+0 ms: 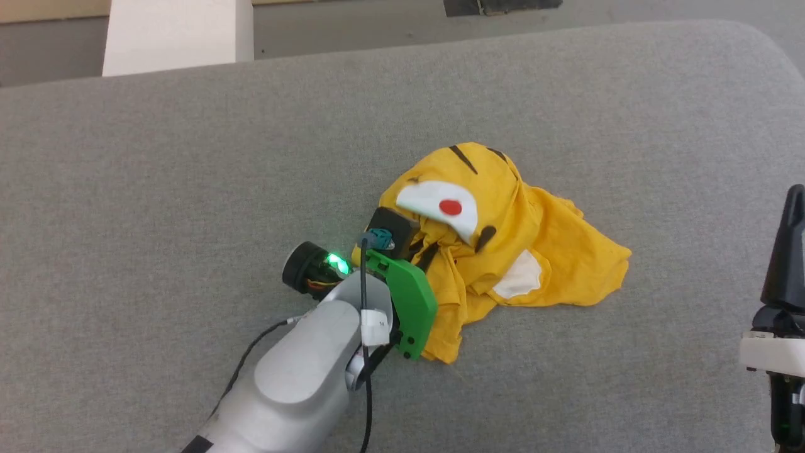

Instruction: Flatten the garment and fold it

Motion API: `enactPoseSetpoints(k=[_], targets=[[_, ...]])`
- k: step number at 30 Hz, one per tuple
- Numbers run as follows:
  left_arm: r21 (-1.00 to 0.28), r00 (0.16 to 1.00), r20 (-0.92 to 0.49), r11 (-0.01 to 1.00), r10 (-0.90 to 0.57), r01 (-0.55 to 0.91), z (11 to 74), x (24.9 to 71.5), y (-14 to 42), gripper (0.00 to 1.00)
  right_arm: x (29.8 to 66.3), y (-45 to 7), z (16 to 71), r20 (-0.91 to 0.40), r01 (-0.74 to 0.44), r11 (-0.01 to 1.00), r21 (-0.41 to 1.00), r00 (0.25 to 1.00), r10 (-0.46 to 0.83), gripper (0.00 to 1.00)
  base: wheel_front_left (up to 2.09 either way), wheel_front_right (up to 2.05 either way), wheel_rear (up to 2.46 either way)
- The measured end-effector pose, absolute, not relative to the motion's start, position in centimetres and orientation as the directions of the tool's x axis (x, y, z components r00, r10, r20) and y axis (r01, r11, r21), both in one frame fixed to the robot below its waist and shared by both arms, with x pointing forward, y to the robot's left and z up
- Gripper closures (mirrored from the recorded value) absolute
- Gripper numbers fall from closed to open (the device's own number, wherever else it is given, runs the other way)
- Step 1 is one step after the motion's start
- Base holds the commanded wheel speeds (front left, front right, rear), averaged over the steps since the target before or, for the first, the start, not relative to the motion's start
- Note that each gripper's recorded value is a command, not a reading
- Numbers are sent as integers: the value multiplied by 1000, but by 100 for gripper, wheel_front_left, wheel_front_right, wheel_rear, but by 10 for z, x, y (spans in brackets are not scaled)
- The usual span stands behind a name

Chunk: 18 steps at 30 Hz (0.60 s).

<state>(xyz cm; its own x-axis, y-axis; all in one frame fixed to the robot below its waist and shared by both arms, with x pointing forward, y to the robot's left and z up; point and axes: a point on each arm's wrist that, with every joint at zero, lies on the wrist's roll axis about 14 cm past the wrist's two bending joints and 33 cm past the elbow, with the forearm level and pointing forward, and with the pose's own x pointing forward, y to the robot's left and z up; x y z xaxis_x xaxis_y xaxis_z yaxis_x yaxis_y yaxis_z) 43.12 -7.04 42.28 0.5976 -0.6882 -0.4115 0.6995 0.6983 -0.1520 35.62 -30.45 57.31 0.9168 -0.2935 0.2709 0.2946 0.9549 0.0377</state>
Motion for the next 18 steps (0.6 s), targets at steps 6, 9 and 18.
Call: enactPoseSetpoints(k=[6,9,18], targets=[[-214,643,-340,723,-686,657,428,438,-70,0,368,-295,567,252,263,964,36,931,-263,0,0,0,0],[-225,696,-256,742,-671,632,449,447,-62,0,371,-289,568,254,245,969,38,935,-247,0,0,0,0],[-273,900,84,859,-427,433,541,477,24,0,375,-276,578,278,198,978,62,938,-208,0,0,0,0]])
